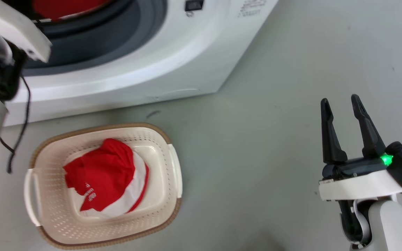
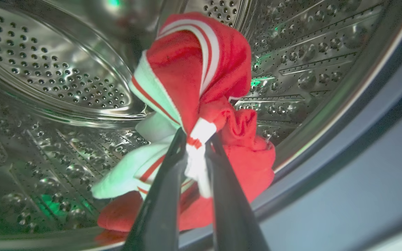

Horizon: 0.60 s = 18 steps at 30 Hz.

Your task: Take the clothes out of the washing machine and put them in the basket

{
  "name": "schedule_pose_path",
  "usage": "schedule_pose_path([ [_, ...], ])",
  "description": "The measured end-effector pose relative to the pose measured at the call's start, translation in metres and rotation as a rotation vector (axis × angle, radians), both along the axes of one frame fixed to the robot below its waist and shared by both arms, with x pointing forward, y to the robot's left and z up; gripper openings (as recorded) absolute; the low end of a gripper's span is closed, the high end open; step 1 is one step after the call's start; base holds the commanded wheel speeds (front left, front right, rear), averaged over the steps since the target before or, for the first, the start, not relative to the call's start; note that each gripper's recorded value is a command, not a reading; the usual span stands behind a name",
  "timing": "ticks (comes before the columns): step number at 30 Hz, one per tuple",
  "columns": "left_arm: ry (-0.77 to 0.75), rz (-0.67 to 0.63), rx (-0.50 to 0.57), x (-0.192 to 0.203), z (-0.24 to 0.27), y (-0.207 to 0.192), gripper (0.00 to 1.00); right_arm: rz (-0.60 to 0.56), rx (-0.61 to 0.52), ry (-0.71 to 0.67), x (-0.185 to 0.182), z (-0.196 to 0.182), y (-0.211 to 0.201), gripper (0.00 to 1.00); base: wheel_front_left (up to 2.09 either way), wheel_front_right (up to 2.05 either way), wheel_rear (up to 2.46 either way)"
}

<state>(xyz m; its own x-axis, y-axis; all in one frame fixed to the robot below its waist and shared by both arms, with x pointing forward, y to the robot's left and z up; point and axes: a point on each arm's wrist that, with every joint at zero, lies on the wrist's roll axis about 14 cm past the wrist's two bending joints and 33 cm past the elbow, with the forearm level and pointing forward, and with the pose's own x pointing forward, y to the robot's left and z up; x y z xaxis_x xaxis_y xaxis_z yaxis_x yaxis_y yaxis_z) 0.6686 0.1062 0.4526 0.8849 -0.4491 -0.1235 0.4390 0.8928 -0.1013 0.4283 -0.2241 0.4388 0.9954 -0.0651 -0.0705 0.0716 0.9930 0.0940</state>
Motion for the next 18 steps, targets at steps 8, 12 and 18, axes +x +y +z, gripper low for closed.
schedule_pose_path([
  [8,-0.097,0.027,-0.018,-0.054,0.048,0.016,0.00,0.053,0.010,-0.069,-0.005,0.027,0.019,1.00,0.00,0.00,0.00],
  [12,-0.180,0.042,-0.053,-0.082,0.081,0.015,0.00,0.069,0.015,-0.095,-0.011,0.037,0.026,1.00,0.00,0.00,0.00],
  [18,-0.252,0.072,-0.091,-0.134,0.107,0.020,0.00,0.108,0.018,-0.119,-0.020,0.048,0.040,1.00,0.00,0.00,0.00],
])
